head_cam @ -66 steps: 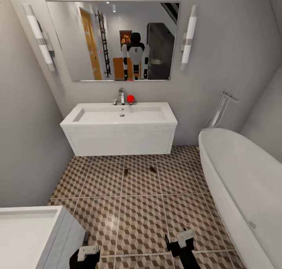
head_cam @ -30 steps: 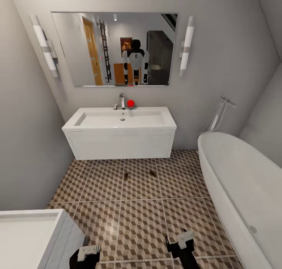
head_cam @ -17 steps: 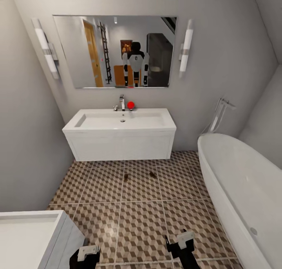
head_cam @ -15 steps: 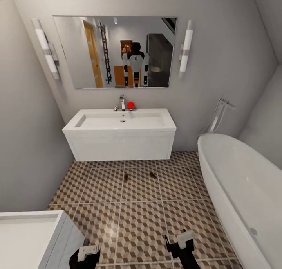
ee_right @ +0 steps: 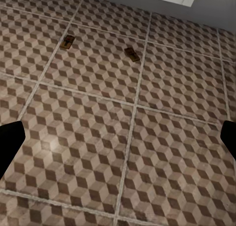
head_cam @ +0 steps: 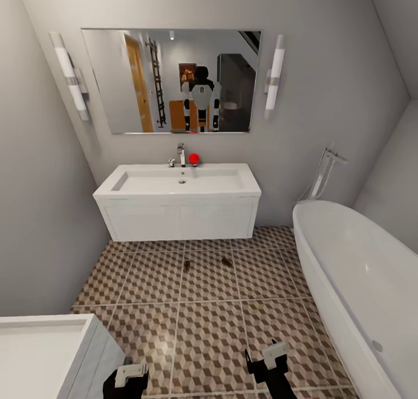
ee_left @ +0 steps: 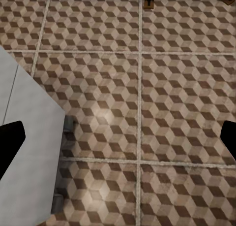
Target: Take the four mousetraps from the cabinet in the bathroom and place them on the bathroom floor. Make sure all four end up on the same floor surface, and ensure that at least two of them are either under or directly next to the same bathroom sink.
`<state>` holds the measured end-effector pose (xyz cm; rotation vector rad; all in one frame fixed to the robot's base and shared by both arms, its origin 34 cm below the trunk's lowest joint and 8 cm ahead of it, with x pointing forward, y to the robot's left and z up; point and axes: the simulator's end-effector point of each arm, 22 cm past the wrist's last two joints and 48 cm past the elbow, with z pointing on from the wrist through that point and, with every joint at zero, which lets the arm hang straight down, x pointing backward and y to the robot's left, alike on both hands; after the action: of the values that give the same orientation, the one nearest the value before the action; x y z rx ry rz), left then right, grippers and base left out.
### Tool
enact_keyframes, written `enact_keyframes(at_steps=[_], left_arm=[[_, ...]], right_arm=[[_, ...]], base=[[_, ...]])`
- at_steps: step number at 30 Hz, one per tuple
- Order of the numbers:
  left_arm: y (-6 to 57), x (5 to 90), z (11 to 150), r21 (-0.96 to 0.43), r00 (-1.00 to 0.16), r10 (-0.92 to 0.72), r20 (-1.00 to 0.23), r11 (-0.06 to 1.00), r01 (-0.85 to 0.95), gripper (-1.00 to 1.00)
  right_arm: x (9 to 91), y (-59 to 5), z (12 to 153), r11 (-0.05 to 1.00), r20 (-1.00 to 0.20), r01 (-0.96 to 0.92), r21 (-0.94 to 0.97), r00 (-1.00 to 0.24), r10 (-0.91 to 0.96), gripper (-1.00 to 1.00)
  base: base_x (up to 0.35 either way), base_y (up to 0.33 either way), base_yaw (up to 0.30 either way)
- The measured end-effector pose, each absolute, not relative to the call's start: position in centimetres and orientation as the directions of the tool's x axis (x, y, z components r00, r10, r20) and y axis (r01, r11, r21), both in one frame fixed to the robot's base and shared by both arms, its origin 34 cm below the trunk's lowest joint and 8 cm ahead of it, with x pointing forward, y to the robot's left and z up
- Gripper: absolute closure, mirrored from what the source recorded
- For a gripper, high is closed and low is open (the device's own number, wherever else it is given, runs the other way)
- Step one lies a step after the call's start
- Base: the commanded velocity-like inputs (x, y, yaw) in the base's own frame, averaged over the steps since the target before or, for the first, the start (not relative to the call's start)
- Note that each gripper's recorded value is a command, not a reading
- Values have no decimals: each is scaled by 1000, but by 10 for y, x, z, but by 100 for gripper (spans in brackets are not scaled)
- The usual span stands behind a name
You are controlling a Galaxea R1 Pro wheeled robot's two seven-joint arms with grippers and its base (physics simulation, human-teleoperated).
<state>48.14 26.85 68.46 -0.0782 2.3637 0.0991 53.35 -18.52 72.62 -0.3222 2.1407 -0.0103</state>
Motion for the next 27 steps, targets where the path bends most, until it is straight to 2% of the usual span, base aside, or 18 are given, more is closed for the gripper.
enact_keyframes(at_steps=[27], left_arm=[[268, 482, 686, 48, -711, -27, -703, 995, -85, -100]], right_arm=[[535, -185, 728, 965, -821, -226, -132, -521, -234, -100]], base=[[0, 0, 0]])
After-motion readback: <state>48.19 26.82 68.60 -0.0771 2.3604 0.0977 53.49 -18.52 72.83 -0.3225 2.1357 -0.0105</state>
